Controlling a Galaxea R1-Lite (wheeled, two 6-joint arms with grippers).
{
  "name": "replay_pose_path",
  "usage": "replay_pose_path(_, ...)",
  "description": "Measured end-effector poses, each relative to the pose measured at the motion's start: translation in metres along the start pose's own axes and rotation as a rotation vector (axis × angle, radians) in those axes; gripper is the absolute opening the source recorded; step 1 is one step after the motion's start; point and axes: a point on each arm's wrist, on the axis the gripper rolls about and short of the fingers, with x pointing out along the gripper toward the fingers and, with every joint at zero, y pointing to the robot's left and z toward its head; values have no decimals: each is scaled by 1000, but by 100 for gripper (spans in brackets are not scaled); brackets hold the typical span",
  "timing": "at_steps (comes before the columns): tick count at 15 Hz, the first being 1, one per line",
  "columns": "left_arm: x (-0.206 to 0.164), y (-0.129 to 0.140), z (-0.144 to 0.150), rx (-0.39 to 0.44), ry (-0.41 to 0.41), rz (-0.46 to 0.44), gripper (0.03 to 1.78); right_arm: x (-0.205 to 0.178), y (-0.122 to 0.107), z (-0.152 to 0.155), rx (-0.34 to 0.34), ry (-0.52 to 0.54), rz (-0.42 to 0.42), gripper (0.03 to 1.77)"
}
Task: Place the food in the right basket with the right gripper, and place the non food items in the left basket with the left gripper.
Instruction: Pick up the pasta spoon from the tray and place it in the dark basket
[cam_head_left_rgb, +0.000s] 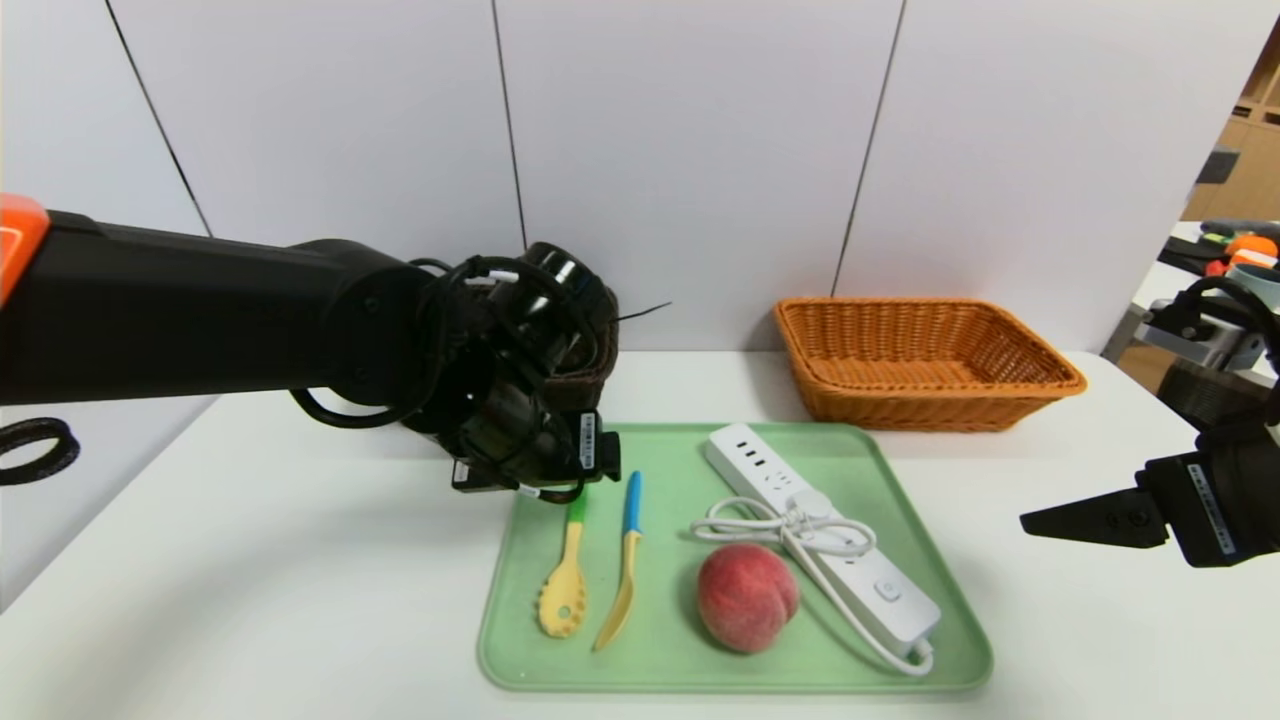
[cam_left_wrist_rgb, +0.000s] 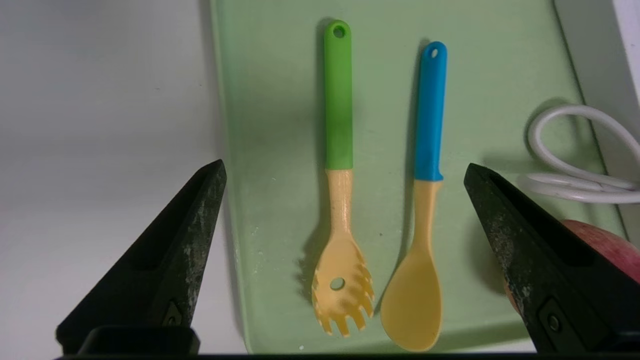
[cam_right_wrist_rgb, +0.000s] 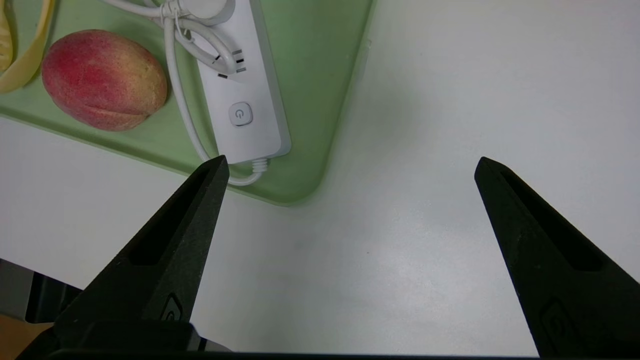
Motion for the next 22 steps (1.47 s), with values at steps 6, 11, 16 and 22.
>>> replay_pose_path(6,25,-9,-7,46,-2,91,169,1,0,0,0,3,-1,170)
replay_pose_path(11,31,-17,-8,60,-6,95,169,0,-1,-1,4,4,-4,170)
replay_pose_path(16,38,-18,-9,65,-2,116,169,1,-1,-5,5,13,-4,170)
replay_pose_path(22,45,-19,-10,66,8,124,169,-1,-1,-6,6,9,-6,170)
